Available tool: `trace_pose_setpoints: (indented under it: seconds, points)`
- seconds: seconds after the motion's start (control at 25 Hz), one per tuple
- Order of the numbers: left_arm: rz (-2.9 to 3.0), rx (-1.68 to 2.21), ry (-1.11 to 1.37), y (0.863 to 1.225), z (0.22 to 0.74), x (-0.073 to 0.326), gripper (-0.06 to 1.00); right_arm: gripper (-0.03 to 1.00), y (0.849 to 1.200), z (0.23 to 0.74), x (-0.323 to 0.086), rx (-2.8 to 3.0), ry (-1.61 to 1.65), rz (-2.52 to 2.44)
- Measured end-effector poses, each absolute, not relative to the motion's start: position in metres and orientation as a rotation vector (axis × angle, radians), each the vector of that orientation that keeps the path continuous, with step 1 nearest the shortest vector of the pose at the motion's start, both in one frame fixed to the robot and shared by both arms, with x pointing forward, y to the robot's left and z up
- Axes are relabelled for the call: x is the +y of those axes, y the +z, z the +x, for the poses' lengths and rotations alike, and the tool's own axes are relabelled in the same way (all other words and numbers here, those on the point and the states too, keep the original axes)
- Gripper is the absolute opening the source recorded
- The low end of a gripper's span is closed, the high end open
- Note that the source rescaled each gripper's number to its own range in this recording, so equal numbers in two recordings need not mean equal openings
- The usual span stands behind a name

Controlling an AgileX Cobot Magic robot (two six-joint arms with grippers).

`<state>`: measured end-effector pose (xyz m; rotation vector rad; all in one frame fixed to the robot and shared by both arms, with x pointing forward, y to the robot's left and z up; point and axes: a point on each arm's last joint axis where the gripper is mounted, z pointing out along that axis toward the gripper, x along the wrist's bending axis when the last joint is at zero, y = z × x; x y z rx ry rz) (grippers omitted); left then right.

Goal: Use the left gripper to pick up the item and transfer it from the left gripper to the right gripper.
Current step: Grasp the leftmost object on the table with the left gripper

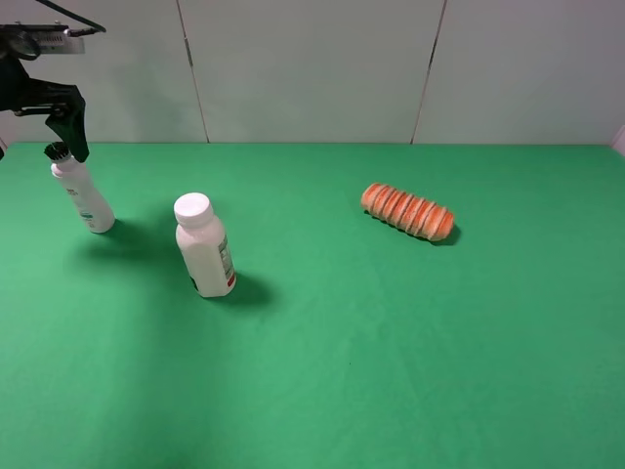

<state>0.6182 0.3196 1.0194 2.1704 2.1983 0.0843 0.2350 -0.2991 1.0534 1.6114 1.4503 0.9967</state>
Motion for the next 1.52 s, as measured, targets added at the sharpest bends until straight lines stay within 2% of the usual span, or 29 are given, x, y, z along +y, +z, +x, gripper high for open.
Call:
trace_pose_setpoints:
  seconds: [0.64, 0.88, 1.0, 1.08, 1.2, 1.52]
  points:
    - [2.268, 2.185, 0.0, 0.967, 0.635, 0.313, 1.0, 1.0, 1.053, 0.235, -0.299, 1.45, 0.997, 1.611]
    - [2.29, 2.15, 0.014, 0.96, 0.636, 0.313, 1.0, 1.0, 1.053, 0.235, -0.299, 1.45, 0.997, 1.611]
    - [2.291, 2.148, 0.013, 0.958, 0.636, 0.313, 0.95, 1.0, 1.053, 0.235, -0.299, 1.45, 0.997, 1.611]
    - [2.291, 2.138, 0.025, 0.959, 0.637, 0.313, 0.88, 1.0, 1.053, 0.235, -0.299, 1.45, 0.997, 1.611]
    - [2.287, 2.131, 0.039, 0.959, 0.638, 0.313, 0.68, 1.0, 1.053, 0.235, -0.299, 1.45, 0.997, 1.611]
    - [2.275, 2.119, 0.066, 0.959, 0.64, 0.313, 0.02, 1.0, 1.053, 0.235, -0.299, 1.451, 0.998, 1.612]
